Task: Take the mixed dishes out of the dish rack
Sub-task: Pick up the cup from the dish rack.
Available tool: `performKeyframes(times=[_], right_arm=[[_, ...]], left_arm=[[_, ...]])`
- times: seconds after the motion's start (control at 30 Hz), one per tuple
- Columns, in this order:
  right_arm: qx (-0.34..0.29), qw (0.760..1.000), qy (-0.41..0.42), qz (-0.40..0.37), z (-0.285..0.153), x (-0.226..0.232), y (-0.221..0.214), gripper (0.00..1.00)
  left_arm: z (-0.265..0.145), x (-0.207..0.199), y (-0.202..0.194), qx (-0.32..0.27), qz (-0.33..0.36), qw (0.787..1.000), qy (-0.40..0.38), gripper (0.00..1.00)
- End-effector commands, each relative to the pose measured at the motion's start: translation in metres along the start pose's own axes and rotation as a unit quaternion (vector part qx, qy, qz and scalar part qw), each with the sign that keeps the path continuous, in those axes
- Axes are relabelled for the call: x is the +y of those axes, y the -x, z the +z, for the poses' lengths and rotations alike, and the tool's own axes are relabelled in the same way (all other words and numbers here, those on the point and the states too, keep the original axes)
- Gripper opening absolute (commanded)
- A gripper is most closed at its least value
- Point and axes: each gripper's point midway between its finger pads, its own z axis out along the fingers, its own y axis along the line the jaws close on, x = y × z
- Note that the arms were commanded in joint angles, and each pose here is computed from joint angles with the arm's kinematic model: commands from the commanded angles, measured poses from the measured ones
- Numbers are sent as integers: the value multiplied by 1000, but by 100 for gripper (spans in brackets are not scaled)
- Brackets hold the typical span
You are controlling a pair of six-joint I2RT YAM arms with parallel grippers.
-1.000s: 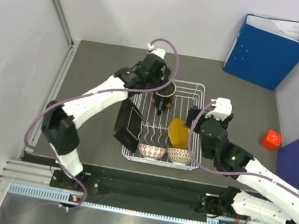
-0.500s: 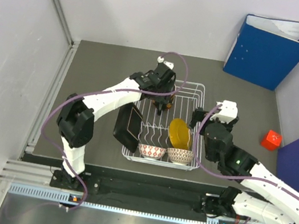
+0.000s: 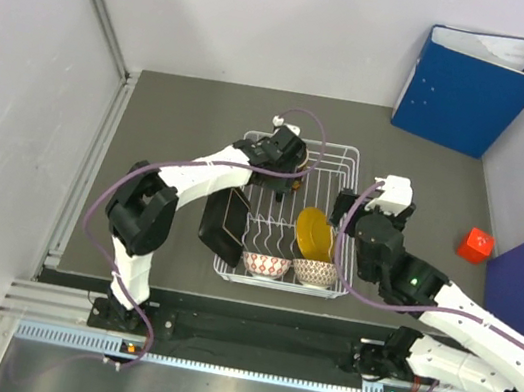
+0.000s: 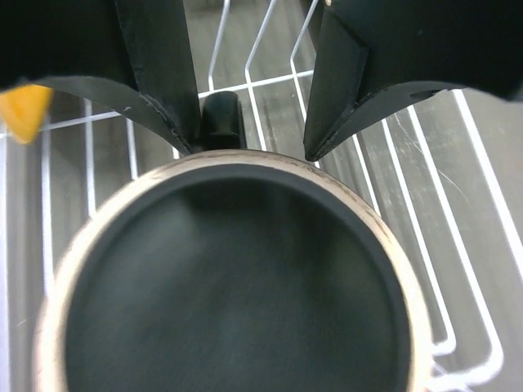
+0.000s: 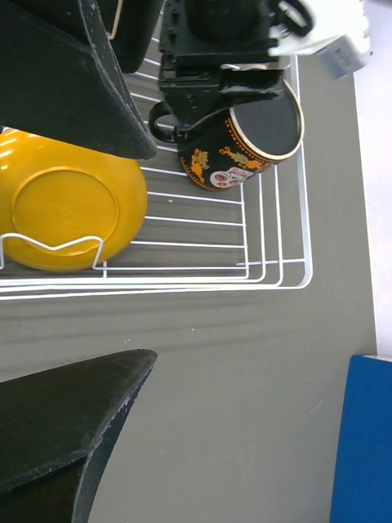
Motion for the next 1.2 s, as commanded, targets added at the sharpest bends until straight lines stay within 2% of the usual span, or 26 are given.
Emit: performKeyframes(times=[0.0,0.27,0.4,0.63,0.67,0.77,0.97,1.17], right_arm=[[0,1000,0,0,0,3,-1,100],[6,1000,1,-3,1,4,-6,100],[8,1000,2,-4,1,5,-7,100],[12,1000,1,-4,2,5,-12,100],[14,1000,0,-6,2,5,-14,100],[16,1000,0,-5,2,5,-15,100],[16,1000,1,-3,3,6,-15,100],[15,1000,1,0,3,6,-13,100]], left_arm=[[15,-7,-5,-11,-17,1000,-13,57],[26,-6,-7,-24,-21,999,-11,55],[23,-6,-3,-40,-22,999,-14,50],[24,-5,-6,-41,-17,999,-11,27],[24,-4,-8,-40,-17,999,-10,15],[22,-2,-9,-40,-14,999,-5,0],[12,0,-7,-48,-9,999,-1,0],[-10,0,14,-78,0,997,8,0]])
